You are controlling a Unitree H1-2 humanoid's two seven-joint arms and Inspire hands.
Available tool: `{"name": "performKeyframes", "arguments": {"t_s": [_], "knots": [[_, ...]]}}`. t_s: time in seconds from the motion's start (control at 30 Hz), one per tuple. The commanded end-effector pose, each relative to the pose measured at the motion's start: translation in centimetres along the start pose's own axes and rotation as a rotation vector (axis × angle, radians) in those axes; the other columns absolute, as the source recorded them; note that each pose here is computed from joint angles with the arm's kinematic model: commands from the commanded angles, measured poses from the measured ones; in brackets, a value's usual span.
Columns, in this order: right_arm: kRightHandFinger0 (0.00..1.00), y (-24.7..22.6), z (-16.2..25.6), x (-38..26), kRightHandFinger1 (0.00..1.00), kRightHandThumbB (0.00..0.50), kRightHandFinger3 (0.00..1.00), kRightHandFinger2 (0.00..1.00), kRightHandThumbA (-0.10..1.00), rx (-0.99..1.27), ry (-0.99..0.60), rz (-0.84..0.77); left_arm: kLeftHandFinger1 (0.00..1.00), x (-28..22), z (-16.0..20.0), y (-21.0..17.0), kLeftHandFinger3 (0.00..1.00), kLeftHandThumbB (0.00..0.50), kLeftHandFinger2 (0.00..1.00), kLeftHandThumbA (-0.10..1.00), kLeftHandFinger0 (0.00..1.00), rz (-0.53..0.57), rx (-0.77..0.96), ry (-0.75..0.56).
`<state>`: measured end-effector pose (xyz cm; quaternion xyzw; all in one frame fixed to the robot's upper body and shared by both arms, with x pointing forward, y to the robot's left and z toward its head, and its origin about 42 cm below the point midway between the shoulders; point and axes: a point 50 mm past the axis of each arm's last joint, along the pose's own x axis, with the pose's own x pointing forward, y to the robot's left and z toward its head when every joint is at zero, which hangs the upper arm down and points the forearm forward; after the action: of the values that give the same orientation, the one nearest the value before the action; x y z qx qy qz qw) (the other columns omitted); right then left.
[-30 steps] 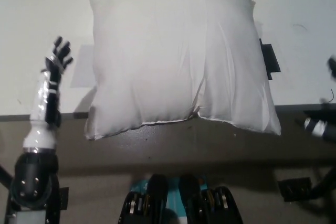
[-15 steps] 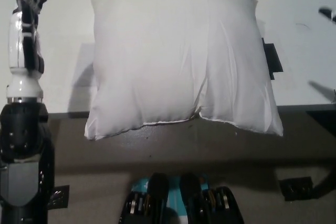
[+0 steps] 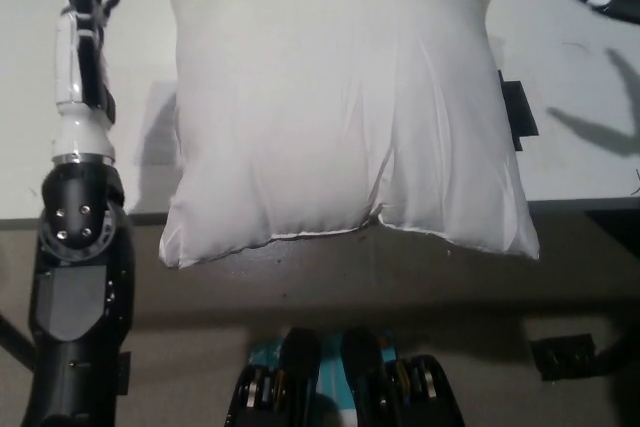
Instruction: The robot uses both hands to lift the pillow and then drops it on the table
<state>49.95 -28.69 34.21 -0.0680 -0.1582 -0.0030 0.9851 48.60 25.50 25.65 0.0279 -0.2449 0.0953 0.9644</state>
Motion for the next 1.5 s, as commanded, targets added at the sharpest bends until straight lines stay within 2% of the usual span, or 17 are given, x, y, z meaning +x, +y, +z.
{"name": "performKeyframes", "arguments": {"t_s": [0.0, 0.03, 0.17, 0.2, 0.27, 0.33, 0.5, 0.6, 0.63, 0.77, 0.93, 1.03, 1.13, 1.33, 1.43, 1.47], "knots": [[1.0, 0.5, -2.0, 0.5, 1.0, 0.483, 1.0, 1.0, 1.0, 0.244, 0.112, -0.052, 1.0, 0.7, -0.1, -0.6, 1.0, 0.183, 1.0, 1.0, 1.0, 0.041, 0.021, -0.056], [1.0, 0.5, -2.6, 0.5, 1.0, 0.474, 1.0, 1.0, 1.0, 0.255, 0.128, -0.059, 1.0, 0.5, -0.5, -0.6, 1.0, 0.17, 1.0, 1.0, 1.0, 0.044, 0.027, -0.051], [1.0, 0.7, -5.6, 0.4, 1.0, 0.469, 1.0, 1.0, 1.0, 0.311, 0.193, -0.085, 1.0, 0.0, -1.8, -0.7, 1.0, 0.194, 1.0, 1.0, 1.0, 0.029, 0.02, -0.011], [1.0, 0.8, -6.5, 0.3, 1.0, 0.499, 1.0, 1.0, 1.0, 0.32, 0.214, -0.087, 1.0, -0.3, -2.2, -0.8, 1.0, 0.18, 1.0, 1.0, 1.0, 0.029, 0.02, -0.007], [1.0, 0.8, -6.8, 0.3, 1.0, 0.5, 1.0, 1.0, 1.0, 0.326, 0.219, -0.088, 1.0, -0.4, -2.4, -0.8, 1.0, 0.171, 1.0, 1.0, 1.0, 0.029, 0.021, -0.003], [1.0, 1.2, -7.6, 0.2, 1.0, 0.5, 1.0, 1.0, 1.0, 0.333, 0.237, -0.1, 1.0, -0.8, -3.0, -0.9, 1.0, 0.186, 1.0, 1.0, 1.0, 0.026, 0.011, 0.033], [1.0, 2.3, -8.5, -0.3, 1.0, 0.5, 1.0, 1.0, 1.0, 0.339, 0.26, -0.092, 1.0, -1.9, -4.4, -1.1, 1.0, 0.161, 1.0, 1.0, 1.0, 0.035, -0.006, 0.079], [1.0, 3.2, -9.4, -0.5, 1.0, 0.5, 1.0, 1.0, 1.0, 0.349, 0.291, -0.101, 1.0, -2.4, -5.4, -1.5, 1.0, 0.175, 1.0, 1.0, 1.0, 0.027, -0.019, 0.129], [1.0, 3.7, -9.7, -0.7, 1.0, 0.488, 1.0, 1.0, 1.0, 0.348, 0.299, -0.095, 1.0, -2.6, -5.8, -1.7, 1.0, 0.22, 1.0, 1.0, 1.0, 0.007, -0.02, 0.156], [1.0, 5.3, -10.5, -1.0, 1.0, 0.472, 1.0, 1.0, 1.0, 0.354, 0.327, -0.052, 1.0, -2.6, -6.5, -2.5, 1.0, 0.233, 1.0, 1.0, 1.0, -0.035, -0.052, 0.236], [1.0, 7.0, -11.5, -1.0, 1.0, 0.453, 1.0, 1.0, 1.0, 0.342, 0.356, -0.036, 1.0, -2.5, -6.7, -3.8, 1.0, 0.182, 1.0, 1.0, 1.0, -0.072, -0.061, 0.281], [1.0, 8.2, -12.0, -1.0, 1.0, 0.474, 1.0, 1.0, 1.0, 0.318, 0.37, -0.023, 1.0, -2.6, -6.9, -4.5, 1.0, 0.172, 1.0, 1.0, 1.0, -0.104, -0.076, 0.313], [1.0, 10.2, -12.5, -1.0, 1.0, 0.479, 1.0, 1.0, 1.0, 0.331, 0.388, -0.002, 1.0, -2.8, -7.4, -5.6, 1.0, 0.189, 1.0, 1.0, 1.0, -0.147, -0.056, 0.348], [1.0, 11.9, -12.8, -0.9, 1.0, 0.468, 1.0, 1.0, 1.0, 0.352, 0.4, 0.027, 1.0, -2.5, -7.7, -6.6, 1.0, 0.186, 1.0, 1.0, 1.0, -0.156, -0.073, 0.381], [1.0, 12.8, -13.0, -1.0, 1.0, 0.472, 1.0, 1.0, 1.0, 0.363, 0.41, 0.042, 1.0, -2.5, -7.8, -7.3, 1.0, 0.252, 1.0, 1.0, 1.0, -0.169, -0.068, 0.388], [1.0, 13.1, -13.1, -1.0, 1.0, 0.469, 1.0, 1.0, 1.0, 0.353, 0.415, 0.052, 1.0, -2.5, -7.8, -7.7, 1.0, 0.239, 1.0, 1.0, 1.0, -0.171, -0.07, 0.392]]}}
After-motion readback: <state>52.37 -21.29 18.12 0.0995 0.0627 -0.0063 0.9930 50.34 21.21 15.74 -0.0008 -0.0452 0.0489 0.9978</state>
